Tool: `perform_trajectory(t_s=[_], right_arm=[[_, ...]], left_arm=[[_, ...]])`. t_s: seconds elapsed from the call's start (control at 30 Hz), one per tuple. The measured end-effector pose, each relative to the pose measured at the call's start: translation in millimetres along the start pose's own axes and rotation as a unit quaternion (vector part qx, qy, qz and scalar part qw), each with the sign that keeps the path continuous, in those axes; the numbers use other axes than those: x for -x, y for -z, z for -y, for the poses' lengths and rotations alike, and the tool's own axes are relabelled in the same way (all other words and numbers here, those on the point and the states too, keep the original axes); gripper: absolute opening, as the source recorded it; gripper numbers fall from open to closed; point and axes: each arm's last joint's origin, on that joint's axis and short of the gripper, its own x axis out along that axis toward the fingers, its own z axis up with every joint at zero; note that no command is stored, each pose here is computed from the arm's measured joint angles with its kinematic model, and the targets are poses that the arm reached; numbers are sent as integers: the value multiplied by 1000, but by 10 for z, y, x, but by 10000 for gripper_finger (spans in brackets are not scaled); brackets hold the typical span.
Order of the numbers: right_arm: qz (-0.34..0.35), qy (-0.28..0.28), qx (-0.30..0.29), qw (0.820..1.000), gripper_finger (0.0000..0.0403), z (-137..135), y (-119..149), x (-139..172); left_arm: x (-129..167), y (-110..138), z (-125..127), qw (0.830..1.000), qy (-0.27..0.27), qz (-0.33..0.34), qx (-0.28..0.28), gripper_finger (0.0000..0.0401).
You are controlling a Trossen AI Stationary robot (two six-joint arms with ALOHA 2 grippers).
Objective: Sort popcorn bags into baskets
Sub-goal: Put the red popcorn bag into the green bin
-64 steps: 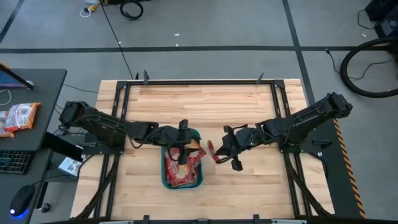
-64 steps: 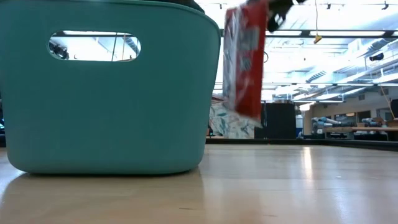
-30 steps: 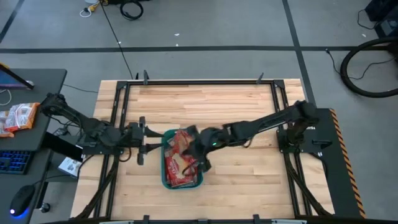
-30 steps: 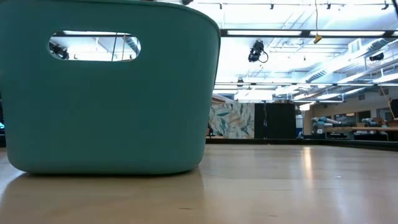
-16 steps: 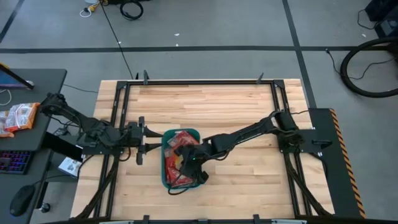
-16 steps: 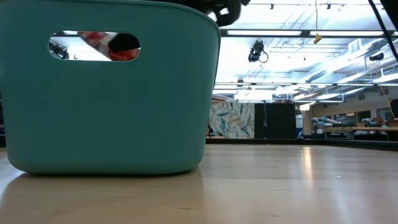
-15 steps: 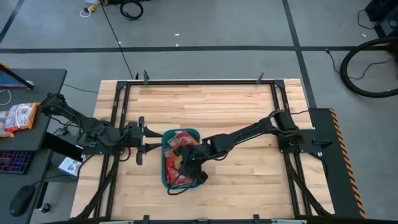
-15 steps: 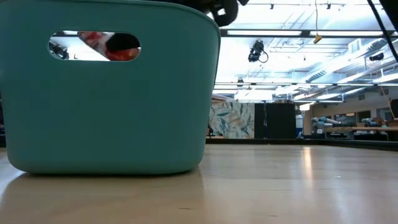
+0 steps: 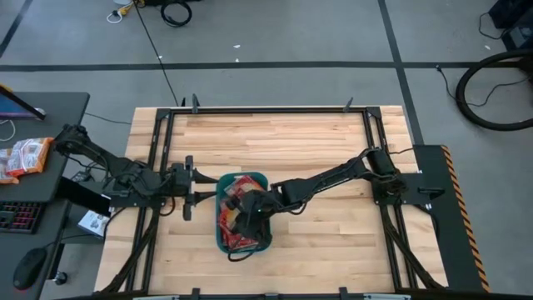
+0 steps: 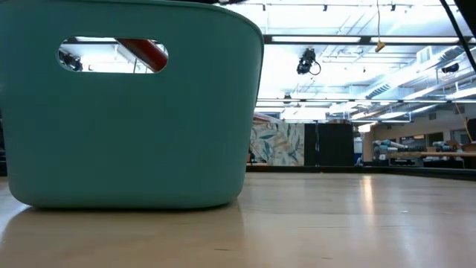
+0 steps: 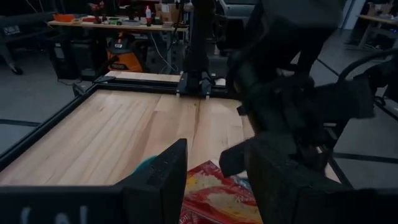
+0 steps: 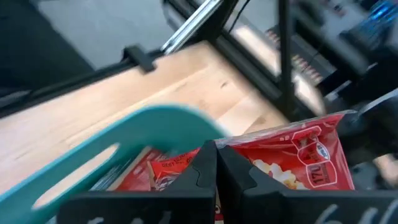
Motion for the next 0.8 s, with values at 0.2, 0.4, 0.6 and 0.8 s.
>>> perform_trajectory(t_s=[0.2,0.4,0.6,0.8], right_arm=[[32,7,5,999,4,59,-31,10],[77,-91,-15,993,4,-6,70,-98],[67,-139,-44,987,5,-104,273,-298],[27,-103,-55,993,14,-120,329,-347]], left_arm=[[99,-90,-33,1000,7,16,5,164],[186,-151,-83,999,11,36,13,164],[185,-146,-83,999,11,34,15,164],[185,-140,-84,999,10,31,14,164]])
